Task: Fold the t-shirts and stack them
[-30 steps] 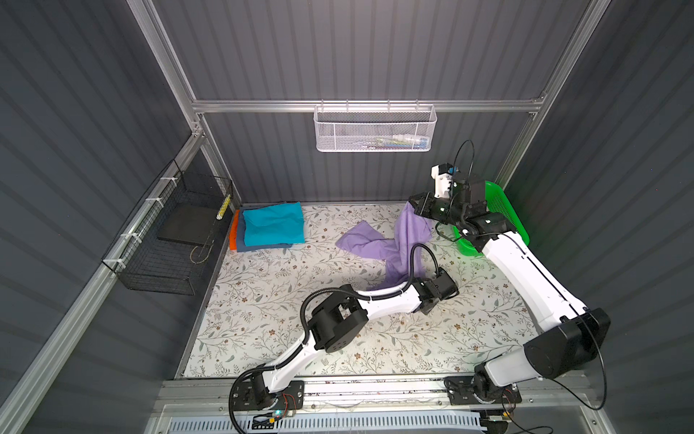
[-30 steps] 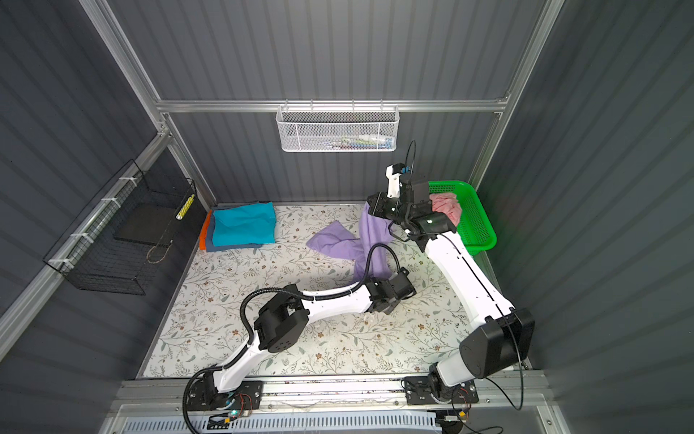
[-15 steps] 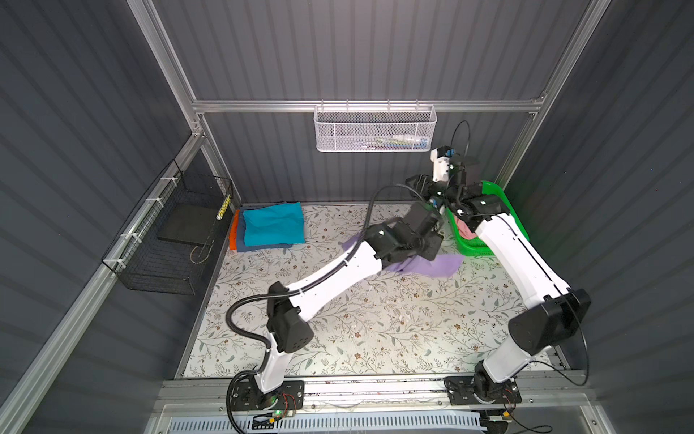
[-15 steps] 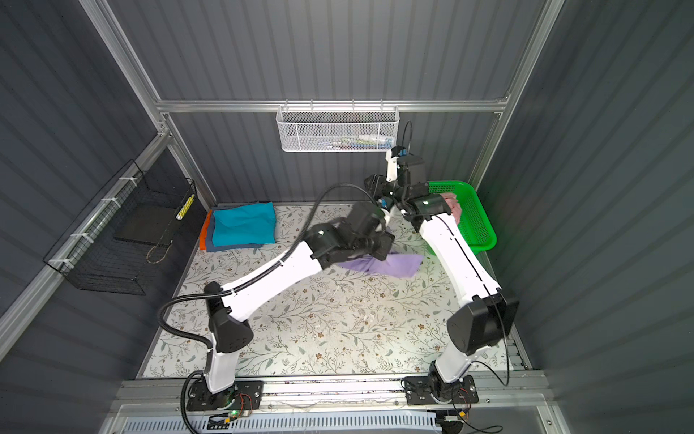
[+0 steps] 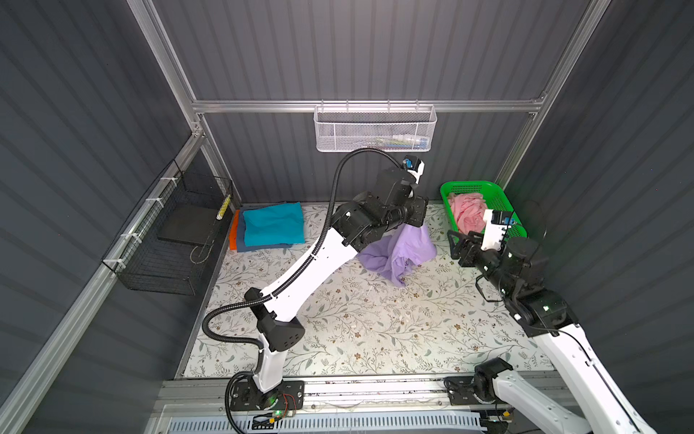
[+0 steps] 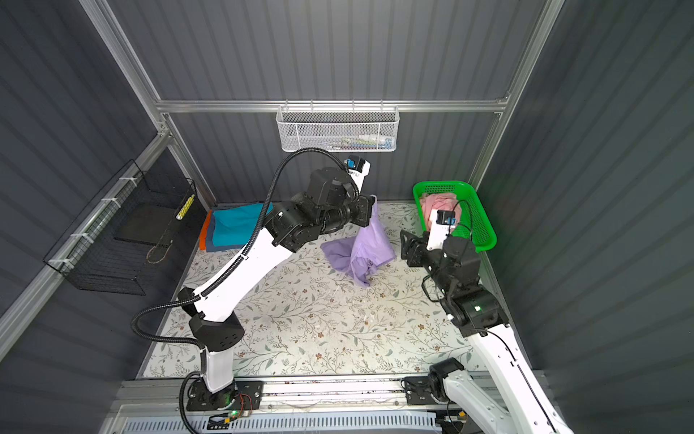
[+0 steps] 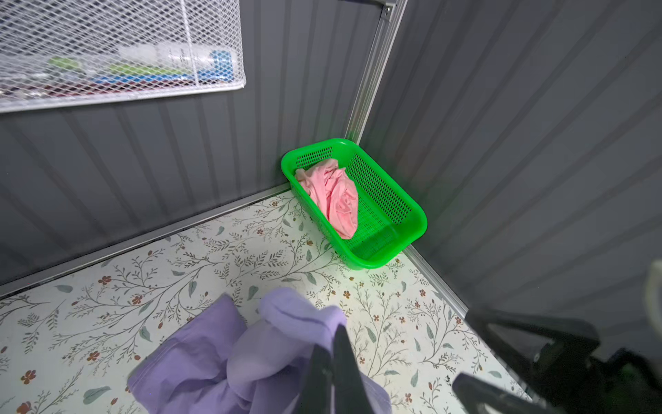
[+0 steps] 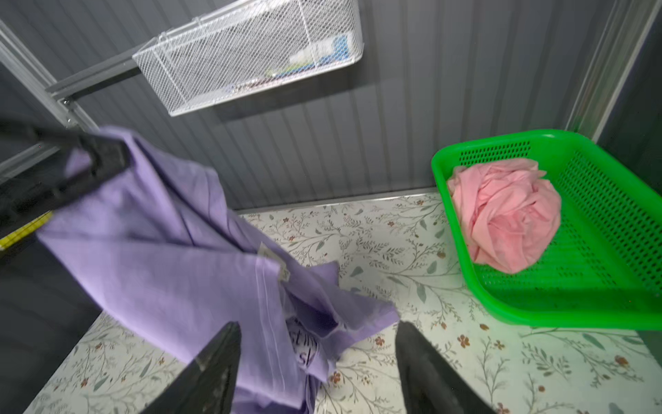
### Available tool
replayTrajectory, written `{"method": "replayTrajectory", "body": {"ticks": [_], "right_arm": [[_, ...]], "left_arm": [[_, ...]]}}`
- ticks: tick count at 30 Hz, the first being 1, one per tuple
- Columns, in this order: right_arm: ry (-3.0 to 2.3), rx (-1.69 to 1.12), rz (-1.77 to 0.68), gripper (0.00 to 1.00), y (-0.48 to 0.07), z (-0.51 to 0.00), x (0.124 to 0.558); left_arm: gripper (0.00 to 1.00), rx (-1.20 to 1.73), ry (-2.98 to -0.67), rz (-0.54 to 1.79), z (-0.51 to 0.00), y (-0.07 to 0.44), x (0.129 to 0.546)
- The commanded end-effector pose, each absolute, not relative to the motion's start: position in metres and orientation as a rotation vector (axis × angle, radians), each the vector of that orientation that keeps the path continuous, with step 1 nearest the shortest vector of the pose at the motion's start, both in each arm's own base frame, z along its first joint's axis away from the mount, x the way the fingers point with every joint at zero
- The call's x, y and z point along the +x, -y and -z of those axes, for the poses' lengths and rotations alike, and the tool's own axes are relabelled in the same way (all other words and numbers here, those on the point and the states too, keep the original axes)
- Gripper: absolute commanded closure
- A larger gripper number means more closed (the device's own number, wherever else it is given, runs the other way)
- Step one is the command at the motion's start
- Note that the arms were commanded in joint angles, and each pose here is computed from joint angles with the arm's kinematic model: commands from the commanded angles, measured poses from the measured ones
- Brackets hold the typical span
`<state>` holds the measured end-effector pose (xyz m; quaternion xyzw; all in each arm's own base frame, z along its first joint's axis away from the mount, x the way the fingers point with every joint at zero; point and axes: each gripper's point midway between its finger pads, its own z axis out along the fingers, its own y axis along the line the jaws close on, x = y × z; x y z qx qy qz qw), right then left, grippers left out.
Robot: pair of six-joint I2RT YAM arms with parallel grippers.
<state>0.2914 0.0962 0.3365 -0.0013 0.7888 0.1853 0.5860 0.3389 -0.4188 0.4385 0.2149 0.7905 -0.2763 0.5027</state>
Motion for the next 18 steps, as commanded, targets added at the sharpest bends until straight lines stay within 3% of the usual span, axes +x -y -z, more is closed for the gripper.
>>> {"method": "replayTrajectory", "body": {"ticks": [1, 6, 10, 16, 18], "right_arm": [[-1.955, -0.117, -0.549, 0.31, -0.131, -0.283, 0.278], [-2.046, -0.313, -0.596, 0.3, -0.191, -0.218, 0.254], [-2.109, -0.44, -0.547, 0.23, -0.225, -0.179, 0.256], [-2.005, -0.442, -0.516, 0.2, -0.266, -0.186, 0.306], [-1.962, -0.441, -0.527, 0.25, -0.284, -0.198, 0.325]], "left_arm": [[1.0, 0.446, -1.815, 0.627, -0.486, 0.383, 0.334], [1.0, 0.398, -1.763, 0.577, -0.509, 0.357, 0.329], [1.0, 0.383, -1.747, 0.561, -0.52, 0.345, 0.324], [1.0, 0.365, -1.745, 0.54, -0.523, 0.334, 0.321], [1.0, 0.353, -1.746, 0.519, -0.523, 0.33, 0.322]]}}
